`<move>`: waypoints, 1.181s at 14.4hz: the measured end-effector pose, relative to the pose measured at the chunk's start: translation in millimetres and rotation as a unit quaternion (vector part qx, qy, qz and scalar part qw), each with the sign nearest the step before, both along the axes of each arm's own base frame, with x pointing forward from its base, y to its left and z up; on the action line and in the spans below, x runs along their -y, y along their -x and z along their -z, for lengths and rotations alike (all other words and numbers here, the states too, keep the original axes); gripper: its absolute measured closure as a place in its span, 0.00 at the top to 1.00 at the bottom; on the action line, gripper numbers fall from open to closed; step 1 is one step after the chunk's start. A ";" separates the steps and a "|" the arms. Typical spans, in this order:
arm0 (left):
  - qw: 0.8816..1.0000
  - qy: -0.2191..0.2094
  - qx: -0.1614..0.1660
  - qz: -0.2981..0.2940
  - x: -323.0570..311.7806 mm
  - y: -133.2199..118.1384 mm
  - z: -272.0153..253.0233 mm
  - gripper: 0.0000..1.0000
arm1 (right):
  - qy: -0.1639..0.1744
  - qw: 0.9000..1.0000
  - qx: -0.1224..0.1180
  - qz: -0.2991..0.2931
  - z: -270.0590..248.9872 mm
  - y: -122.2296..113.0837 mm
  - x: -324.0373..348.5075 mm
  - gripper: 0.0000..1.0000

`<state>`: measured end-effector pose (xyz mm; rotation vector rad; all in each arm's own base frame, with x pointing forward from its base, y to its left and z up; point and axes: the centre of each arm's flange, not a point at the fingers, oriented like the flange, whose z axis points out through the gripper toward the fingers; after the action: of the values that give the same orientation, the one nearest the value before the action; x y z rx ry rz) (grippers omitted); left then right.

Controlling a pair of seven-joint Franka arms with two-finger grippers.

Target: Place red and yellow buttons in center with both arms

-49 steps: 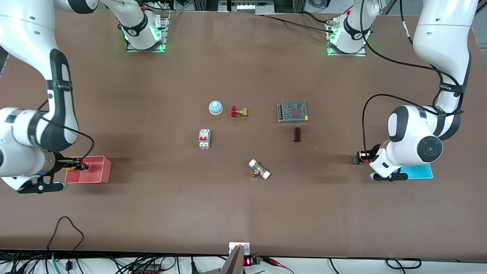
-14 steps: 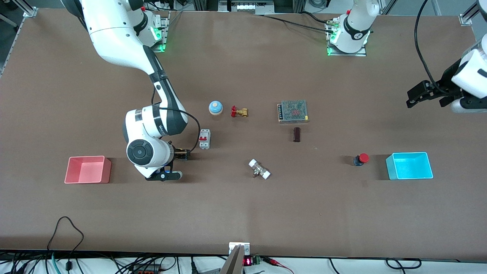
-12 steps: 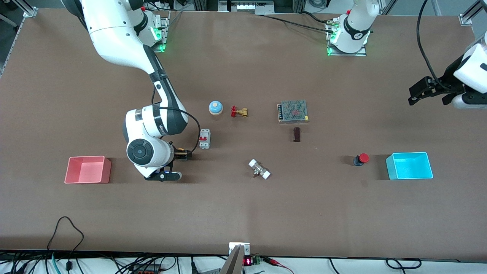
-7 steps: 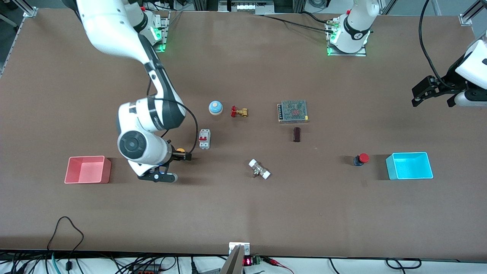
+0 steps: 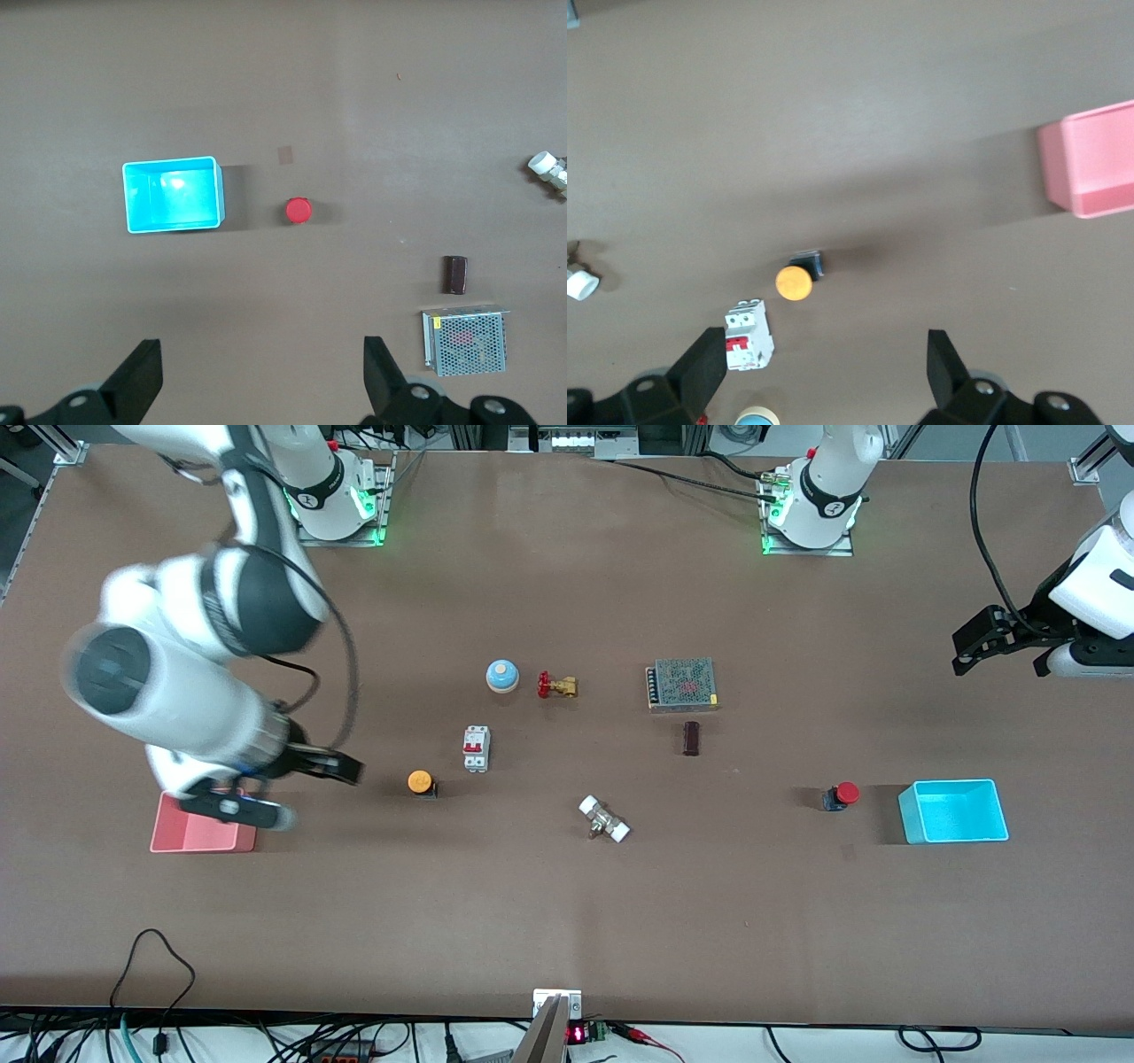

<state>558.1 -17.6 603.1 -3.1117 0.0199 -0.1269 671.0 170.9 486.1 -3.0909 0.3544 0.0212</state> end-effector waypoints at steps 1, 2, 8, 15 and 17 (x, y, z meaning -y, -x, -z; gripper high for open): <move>1.000 0.000 0.000 0.000 0.4 0.0 0.1 1.00 | 0.001 1.000 0.003 0.011 -13.1 1.5 15.7 1.00; 1.000 0.000 0.000 0.001 0.7 0.0 0.1 1.00 | 0.004 1.000 0.004 0.022 -22.6 2.6 31.3 1.00; 1.000 0.000 -0.004 0.001 1.3 0.8 0.8 1.00 | 0.020 1.000 -0.016 0.002 -38.8 4.3 143.3 1.00; 1.000 0.000 -0.005 0.001 1.5 1.1 1.1 1.00 | 0.026 0.997 -0.032 -0.070 -84.0 46.4 219.5 1.00; 1.000 0.000 -0.005 0.001 1.6 1.1 1.0 1.00 | 0.023 0.996 -0.038 -0.078 -85.4 59.6 213.1 1.00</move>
<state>557.1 -19.2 602.0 -3.1120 0.0242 -0.1108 611.5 -42.3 571.5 -3.1618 0.1174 0.1350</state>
